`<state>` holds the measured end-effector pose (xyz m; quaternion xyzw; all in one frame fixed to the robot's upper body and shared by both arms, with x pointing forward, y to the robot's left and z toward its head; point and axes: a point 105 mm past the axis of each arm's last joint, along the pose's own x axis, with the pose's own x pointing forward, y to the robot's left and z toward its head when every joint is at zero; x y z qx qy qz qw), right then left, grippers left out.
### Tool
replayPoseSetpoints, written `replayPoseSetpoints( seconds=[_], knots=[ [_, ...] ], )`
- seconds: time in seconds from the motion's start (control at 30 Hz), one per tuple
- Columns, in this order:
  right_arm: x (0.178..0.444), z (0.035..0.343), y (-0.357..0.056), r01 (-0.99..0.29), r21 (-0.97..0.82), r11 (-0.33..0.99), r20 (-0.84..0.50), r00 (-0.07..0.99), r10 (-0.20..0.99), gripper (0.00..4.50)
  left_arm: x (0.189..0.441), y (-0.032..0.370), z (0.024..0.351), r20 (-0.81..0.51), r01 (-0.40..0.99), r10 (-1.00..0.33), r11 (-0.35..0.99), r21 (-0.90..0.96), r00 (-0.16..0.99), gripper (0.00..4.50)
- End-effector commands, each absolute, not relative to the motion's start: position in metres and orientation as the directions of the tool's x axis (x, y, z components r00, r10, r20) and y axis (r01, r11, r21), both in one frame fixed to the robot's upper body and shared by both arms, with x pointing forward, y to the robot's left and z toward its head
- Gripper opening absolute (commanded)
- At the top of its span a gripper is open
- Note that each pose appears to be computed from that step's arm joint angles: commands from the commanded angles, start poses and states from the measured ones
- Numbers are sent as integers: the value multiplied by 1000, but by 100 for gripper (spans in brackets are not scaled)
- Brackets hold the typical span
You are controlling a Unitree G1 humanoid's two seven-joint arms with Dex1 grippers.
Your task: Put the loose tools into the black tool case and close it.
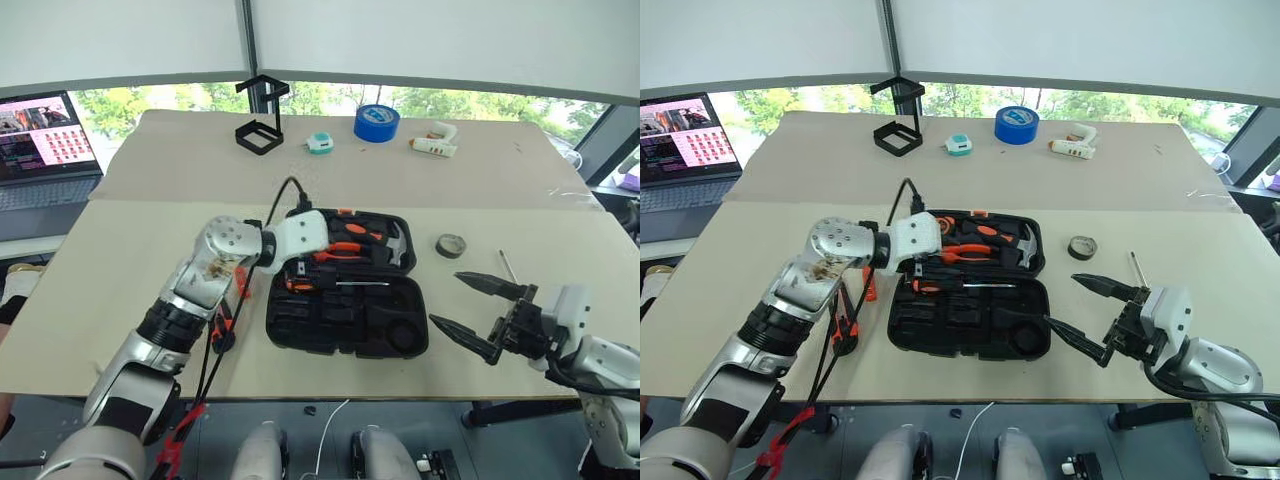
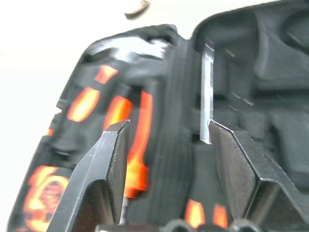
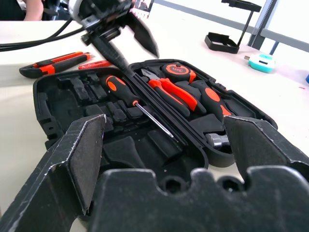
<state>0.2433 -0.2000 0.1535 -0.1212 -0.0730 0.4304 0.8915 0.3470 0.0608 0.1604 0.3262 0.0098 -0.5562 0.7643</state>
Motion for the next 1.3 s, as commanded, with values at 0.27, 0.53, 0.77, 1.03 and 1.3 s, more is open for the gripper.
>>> replayPoseSetpoints(
  seconds=[0.27, 0.53, 0.77, 1.03, 1.3],
  knots=[
    [243, 164, -189, -759, -292, 582, 57, 594, 803, 450, 338, 54, 119, -386, 916, -858, 207, 344, 339, 5],
    [245, 168, -190, -757, -300, 580, 60, 592, 804, 450, 341, 54, 93, -486, 925, -803, 206, 319, 346, 5],
    [245, 167, -188, -753, -295, 589, 67, 598, 799, 450, 341, 48, 103, -426, 928, -837, 232, 292, 343, 5],
    [238, 163, -230, -638, -295, 712, 67, 729, 681, 450, 306, 113, 184, 12, 892, -932, 351, 285, 363, 273],
    [189, 122, -317, -332, -281, 901, -19, 940, 340, 450, 245, 204, 139, -96, 861, -873, 445, 246, 479, 448]
  ],
)
